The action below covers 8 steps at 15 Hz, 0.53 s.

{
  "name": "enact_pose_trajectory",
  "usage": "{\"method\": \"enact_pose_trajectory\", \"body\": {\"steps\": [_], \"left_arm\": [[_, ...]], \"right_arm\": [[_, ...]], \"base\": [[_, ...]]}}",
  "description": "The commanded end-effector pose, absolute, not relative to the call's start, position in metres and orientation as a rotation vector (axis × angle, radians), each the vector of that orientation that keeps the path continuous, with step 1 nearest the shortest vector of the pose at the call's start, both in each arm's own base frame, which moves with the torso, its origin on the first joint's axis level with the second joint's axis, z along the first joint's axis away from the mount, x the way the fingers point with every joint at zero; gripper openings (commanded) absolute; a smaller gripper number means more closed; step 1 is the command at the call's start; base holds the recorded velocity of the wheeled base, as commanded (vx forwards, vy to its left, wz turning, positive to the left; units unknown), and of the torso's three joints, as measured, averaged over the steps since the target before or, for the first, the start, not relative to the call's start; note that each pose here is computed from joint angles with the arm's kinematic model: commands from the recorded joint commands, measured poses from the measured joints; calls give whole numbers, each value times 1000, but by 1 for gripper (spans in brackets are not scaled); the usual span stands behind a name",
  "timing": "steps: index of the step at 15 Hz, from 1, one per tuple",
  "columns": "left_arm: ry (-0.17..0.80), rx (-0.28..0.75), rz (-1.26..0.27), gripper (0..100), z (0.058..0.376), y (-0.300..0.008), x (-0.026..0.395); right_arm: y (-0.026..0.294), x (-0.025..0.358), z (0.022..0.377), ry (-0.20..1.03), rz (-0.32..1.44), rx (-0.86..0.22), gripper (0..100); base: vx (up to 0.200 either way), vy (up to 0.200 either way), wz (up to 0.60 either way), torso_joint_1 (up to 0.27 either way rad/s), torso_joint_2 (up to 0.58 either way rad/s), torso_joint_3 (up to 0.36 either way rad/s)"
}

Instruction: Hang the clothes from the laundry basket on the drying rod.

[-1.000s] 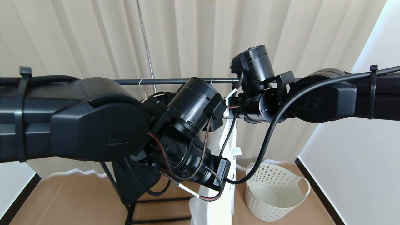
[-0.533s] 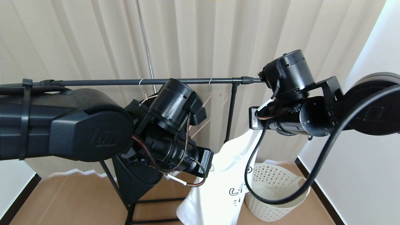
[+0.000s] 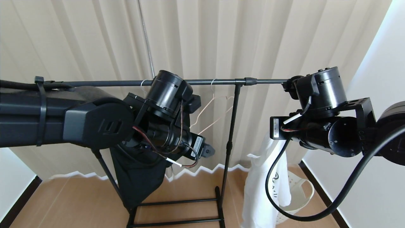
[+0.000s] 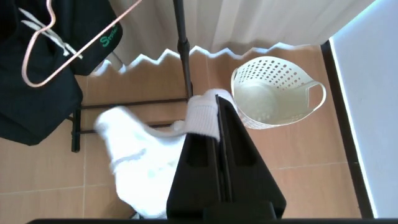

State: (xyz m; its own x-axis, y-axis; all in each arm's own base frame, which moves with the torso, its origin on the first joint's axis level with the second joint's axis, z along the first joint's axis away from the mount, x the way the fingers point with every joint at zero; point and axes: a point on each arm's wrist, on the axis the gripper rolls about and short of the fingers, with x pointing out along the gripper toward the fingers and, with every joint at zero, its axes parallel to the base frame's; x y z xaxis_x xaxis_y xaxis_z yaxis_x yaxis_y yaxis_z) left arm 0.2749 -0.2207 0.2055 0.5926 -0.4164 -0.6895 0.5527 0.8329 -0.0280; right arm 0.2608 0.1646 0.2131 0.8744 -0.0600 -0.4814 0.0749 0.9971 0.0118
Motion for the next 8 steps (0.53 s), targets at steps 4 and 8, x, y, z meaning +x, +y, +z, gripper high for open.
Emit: {"method": "enact_pose_trajectory", "body": {"steps": [4,8], "left_arm": [[662,246,-466,100,192,-230,346],[623,232,-407,100,162,-252,402]], "right_arm": [[144,252,220,479,-100,38,0],[137,258,224,446,-115,35,0]], "base": [[0,0,0,0,0,0],[0,0,0,0,0,0]]}}
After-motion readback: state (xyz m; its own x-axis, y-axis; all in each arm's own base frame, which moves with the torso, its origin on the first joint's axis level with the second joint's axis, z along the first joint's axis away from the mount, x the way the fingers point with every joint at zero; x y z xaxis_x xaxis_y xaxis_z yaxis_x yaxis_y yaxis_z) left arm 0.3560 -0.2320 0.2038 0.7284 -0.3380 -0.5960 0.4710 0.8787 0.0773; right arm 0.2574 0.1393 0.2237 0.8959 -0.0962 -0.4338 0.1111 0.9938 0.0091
